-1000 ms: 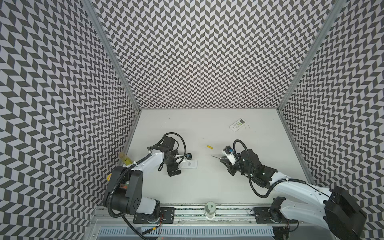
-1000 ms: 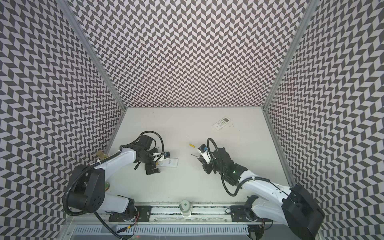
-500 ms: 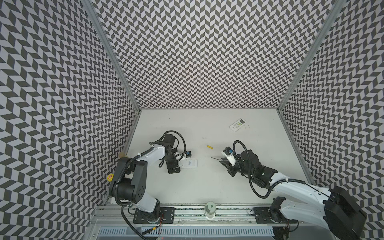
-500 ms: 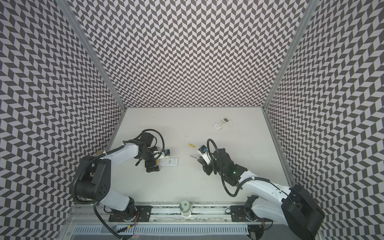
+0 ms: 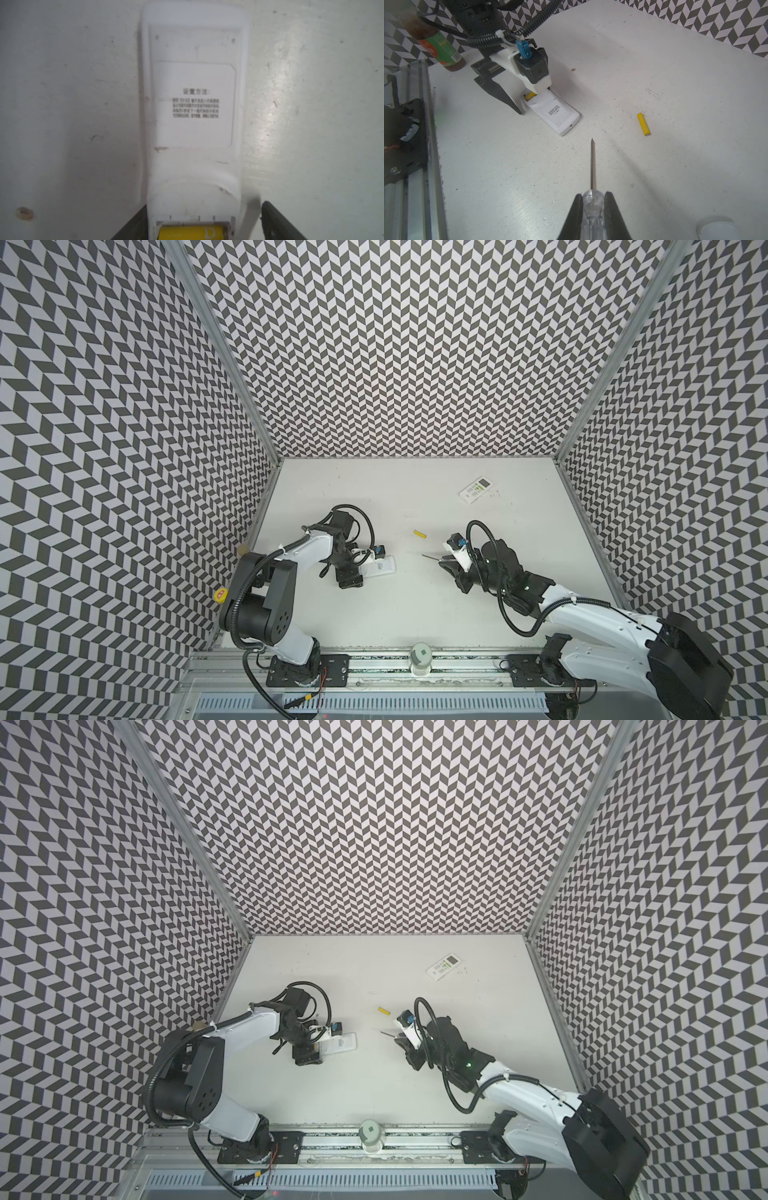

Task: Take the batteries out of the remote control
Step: 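Bring the screwdriver tip toward the remote's battery compartment with the right gripper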

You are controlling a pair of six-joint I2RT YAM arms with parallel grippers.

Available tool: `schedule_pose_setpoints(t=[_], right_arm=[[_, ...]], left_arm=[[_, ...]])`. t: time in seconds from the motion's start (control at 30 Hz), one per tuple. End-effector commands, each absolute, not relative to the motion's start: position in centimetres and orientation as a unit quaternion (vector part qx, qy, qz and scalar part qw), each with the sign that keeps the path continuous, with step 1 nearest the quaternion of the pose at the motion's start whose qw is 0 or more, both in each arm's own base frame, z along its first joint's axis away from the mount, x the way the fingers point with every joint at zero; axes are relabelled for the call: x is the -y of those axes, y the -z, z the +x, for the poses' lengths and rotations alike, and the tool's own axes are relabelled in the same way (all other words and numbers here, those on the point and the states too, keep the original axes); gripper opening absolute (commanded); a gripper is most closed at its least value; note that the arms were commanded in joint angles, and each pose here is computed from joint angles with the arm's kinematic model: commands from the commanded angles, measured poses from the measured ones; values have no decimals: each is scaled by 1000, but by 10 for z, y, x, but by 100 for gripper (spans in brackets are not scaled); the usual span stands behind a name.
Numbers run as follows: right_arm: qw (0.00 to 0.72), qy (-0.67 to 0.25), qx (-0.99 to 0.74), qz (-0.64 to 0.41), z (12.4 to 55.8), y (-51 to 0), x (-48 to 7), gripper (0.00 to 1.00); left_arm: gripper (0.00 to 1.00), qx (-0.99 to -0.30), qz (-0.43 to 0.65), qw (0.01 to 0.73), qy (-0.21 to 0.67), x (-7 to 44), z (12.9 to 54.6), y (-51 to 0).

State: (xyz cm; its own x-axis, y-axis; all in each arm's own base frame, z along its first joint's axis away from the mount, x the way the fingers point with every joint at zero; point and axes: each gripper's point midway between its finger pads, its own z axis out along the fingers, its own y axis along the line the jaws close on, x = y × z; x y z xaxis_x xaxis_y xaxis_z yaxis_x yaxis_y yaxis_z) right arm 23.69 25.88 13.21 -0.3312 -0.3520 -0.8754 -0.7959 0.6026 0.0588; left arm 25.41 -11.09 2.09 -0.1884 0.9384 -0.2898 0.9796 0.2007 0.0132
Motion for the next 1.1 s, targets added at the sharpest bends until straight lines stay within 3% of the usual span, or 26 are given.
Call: schedule_pose_setpoints(t=[0.0, 0.5, 0.63, 0.77, 1.07], right_arm=[[460, -266, -766, -361, 241, -144, -263, 0], [464, -260, -769, -355, 242, -148, -259, 0], [463, -260, -769, -355, 242, -147, -259, 0], [465, -261, -769, -353, 242, -148, -259, 0], [457, -297, -776, -317, 246, -160, -256, 0]], left_arm=[[74, -765, 625, 126, 93, 114, 244, -23], [64, -791, 590, 158, 40, 105, 259, -26], [57, -791, 589, 160, 42, 106, 262, -25], [42, -787, 591, 170, 50, 111, 265, -28], [34, -754, 615, 217, 82, 143, 267, -45]])
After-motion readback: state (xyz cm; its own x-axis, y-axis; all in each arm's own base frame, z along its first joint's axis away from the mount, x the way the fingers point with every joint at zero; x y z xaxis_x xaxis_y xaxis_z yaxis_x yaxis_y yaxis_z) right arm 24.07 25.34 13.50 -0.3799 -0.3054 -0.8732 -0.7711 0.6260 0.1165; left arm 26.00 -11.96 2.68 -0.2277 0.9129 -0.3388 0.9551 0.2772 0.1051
